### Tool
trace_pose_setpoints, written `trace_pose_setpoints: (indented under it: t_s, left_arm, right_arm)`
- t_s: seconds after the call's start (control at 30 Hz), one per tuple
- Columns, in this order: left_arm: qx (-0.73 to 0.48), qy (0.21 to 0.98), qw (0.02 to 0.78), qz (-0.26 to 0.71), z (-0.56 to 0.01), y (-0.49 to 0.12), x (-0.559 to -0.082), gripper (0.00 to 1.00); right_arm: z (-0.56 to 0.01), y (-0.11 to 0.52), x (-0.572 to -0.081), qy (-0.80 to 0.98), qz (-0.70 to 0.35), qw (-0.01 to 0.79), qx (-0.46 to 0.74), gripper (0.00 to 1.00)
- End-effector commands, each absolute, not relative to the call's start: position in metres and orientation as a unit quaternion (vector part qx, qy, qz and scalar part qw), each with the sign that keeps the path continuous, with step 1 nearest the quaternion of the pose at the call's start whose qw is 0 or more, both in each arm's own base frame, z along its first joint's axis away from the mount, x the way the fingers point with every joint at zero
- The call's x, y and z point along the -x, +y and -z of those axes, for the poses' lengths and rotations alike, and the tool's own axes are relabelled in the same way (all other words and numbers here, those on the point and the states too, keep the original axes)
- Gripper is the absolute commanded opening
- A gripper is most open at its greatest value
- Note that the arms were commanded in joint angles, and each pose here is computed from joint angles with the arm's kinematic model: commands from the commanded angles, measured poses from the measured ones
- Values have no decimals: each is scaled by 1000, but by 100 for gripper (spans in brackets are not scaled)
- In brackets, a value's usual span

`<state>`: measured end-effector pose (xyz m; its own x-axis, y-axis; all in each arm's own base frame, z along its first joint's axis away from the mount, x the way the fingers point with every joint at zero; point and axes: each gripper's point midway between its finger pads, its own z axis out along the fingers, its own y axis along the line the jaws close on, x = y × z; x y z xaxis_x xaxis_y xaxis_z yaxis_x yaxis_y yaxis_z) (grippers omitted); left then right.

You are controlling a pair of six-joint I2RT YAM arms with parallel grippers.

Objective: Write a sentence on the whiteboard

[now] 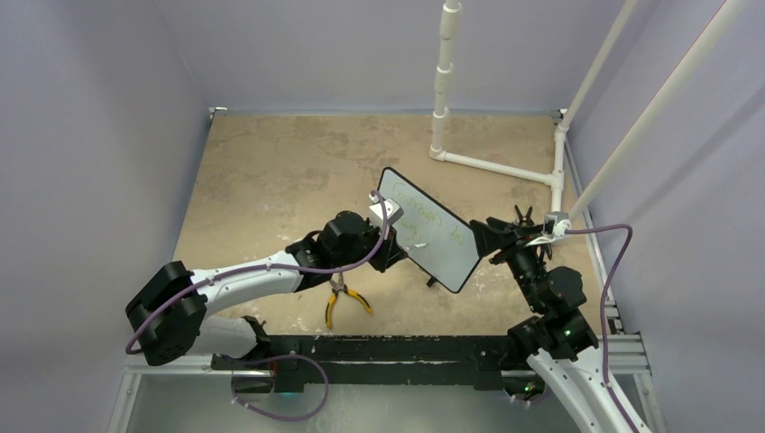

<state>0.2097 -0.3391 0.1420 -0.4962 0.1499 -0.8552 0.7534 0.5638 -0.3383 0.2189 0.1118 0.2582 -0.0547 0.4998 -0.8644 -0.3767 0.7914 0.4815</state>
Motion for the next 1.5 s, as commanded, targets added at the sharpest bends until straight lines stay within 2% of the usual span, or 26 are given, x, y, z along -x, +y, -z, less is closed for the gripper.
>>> trace_pose_setpoints:
  t_s: [0.0,0.47,1.47]
  left_arm:
    - [-279,750,447,400,-178,-350,-214,0]
    - [-305,761,409,400,-157,-340,-194,0]
    - [-303,746,427,411,-164,-366,-208,0]
  right_arm:
    - [-264,109,-220,646,-316,694,-52,55]
    - [-265,109,-218,643,-317,695,-52,56]
    - [-268,108,-216,638,-320,698,-52,56]
